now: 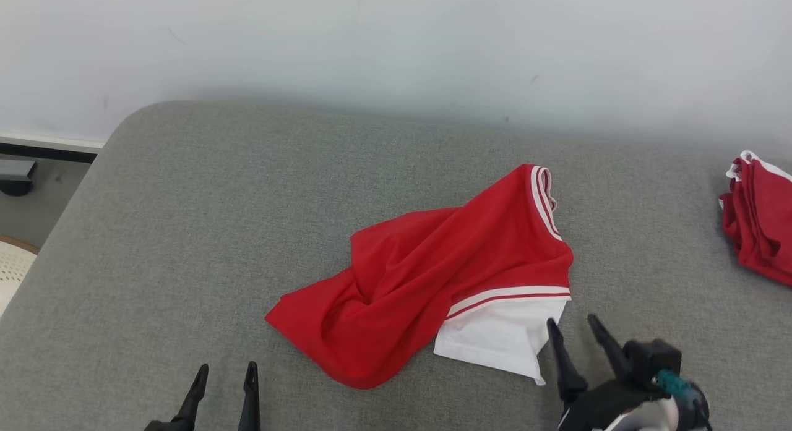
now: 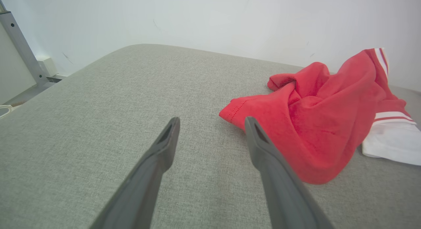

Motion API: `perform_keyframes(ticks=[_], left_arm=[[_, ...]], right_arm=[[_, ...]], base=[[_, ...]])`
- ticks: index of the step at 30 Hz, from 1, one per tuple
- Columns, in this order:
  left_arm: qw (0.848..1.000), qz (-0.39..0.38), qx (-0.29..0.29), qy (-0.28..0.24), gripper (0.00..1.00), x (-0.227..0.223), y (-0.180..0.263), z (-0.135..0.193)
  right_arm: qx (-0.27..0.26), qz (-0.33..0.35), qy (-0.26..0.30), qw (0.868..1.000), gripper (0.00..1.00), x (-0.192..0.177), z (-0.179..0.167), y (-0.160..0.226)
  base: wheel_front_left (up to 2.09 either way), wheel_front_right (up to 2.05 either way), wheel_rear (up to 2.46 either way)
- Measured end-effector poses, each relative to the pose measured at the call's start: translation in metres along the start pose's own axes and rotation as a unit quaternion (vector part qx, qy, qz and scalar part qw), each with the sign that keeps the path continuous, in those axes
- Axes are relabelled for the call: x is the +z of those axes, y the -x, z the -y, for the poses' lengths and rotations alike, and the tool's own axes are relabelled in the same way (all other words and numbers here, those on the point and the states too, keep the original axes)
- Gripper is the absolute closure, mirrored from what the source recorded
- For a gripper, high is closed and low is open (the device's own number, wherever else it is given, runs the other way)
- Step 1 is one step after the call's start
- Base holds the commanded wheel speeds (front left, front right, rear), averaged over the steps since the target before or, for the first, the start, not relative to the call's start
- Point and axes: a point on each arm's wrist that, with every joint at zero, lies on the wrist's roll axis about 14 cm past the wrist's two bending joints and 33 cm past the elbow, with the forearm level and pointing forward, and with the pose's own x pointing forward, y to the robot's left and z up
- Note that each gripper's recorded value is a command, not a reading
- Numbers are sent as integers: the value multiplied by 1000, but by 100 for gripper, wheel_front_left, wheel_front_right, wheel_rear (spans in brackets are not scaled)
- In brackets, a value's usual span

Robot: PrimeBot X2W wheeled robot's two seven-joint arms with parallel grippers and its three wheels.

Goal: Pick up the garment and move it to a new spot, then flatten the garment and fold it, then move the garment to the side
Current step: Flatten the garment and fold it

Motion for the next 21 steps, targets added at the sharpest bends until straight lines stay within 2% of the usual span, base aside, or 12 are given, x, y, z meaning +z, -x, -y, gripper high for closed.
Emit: perform_keyframes(ticks=[5, 11, 12, 14, 21], left_arm=[[1000, 5, 3, -2, 0, 3, 2, -2], [1000, 6, 8, -1, 0, 3, 5, -6], [1000, 6, 10, -1, 0, 3, 6, -7], [1000, 6, 11, -1, 0, 4, 6, -7], [1000, 8, 10, 0, 0, 5, 6, -7]], right_arm=[[1, -31, -24, 999, 0, -25, -12, 11], [14, -81, -9, 997, 0, -55, -24, 17], [17, -90, -4, 996, 11, -59, -26, 16], [23, -97, 3, 995, 100, -62, -28, 16], [42, -93, 8, 995, 100, -59, -42, 14]], base=[[0, 0, 0], [0, 0, 0], [0, 0, 0], [0, 0, 0], [0, 0, 0]])
